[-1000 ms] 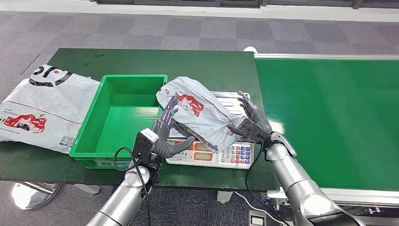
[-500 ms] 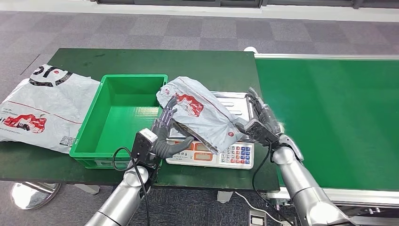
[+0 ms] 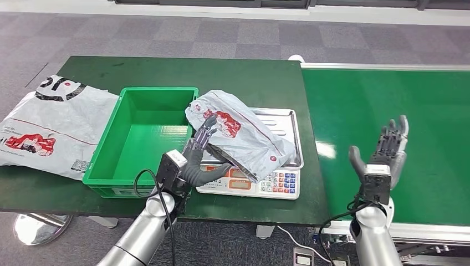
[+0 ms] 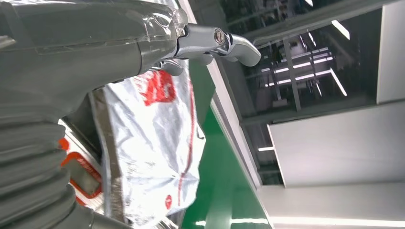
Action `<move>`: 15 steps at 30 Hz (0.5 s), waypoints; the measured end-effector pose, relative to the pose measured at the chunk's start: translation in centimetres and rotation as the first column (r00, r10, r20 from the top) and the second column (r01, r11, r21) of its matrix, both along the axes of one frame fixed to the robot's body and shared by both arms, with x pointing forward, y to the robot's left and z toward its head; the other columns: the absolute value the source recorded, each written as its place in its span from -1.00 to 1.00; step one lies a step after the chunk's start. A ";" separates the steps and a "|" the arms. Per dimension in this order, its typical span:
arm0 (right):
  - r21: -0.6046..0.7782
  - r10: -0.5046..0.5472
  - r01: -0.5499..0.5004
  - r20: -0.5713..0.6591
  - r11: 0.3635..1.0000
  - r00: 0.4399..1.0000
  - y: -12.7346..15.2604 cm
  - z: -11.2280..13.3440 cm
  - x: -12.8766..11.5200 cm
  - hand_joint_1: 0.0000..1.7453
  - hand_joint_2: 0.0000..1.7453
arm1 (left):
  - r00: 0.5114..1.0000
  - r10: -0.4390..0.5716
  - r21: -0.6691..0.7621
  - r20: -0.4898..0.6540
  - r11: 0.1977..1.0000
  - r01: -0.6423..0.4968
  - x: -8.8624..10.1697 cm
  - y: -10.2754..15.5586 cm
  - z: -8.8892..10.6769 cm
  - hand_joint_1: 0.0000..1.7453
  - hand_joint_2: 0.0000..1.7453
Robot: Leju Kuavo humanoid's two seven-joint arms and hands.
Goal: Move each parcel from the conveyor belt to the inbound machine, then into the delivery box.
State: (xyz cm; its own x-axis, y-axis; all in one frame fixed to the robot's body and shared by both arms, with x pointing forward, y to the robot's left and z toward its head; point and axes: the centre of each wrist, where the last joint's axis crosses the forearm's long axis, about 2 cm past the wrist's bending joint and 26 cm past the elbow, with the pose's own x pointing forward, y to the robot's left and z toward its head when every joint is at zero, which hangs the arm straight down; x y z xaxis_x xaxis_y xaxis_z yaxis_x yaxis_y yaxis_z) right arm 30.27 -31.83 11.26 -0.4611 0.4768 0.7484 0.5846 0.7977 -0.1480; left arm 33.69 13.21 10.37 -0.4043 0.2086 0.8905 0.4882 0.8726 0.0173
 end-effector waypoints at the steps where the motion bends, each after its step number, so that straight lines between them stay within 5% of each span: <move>1: 0.009 -0.012 0.012 0.003 1.000 1.000 -0.1 -0.1 -0.3 -1.00 1.00 | 1.000 -0.006 0.004 0.007 1.000 0.006 0.3 -0.2 0.3 -1.00 1.00; 8: -0.029 -0.025 0.024 -0.059 0.999 0.998 1.7 -1.7 -0.8 -1.00 1.00 | 0.995 -0.015 0.199 0.099 0.980 -0.005 3.4 -3.2 3.5 -1.00 1.00; 15: -0.052 0.019 -0.024 -0.089 0.998 0.996 4.1 -2.4 -0.5 -1.00 1.00 | 1.000 -0.014 0.602 -0.027 0.798 0.027 4.2 -6.7 4.7 -1.00 1.00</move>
State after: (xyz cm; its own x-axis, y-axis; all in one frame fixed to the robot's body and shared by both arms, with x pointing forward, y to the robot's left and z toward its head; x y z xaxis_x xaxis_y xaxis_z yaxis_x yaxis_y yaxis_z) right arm 29.82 -27.73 8.84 -0.4046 0.5079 0.7604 0.5503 0.7994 -0.2411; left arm 37.90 6.56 15.05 -0.3867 -0.3647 0.8470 0.5122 0.6789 0.5261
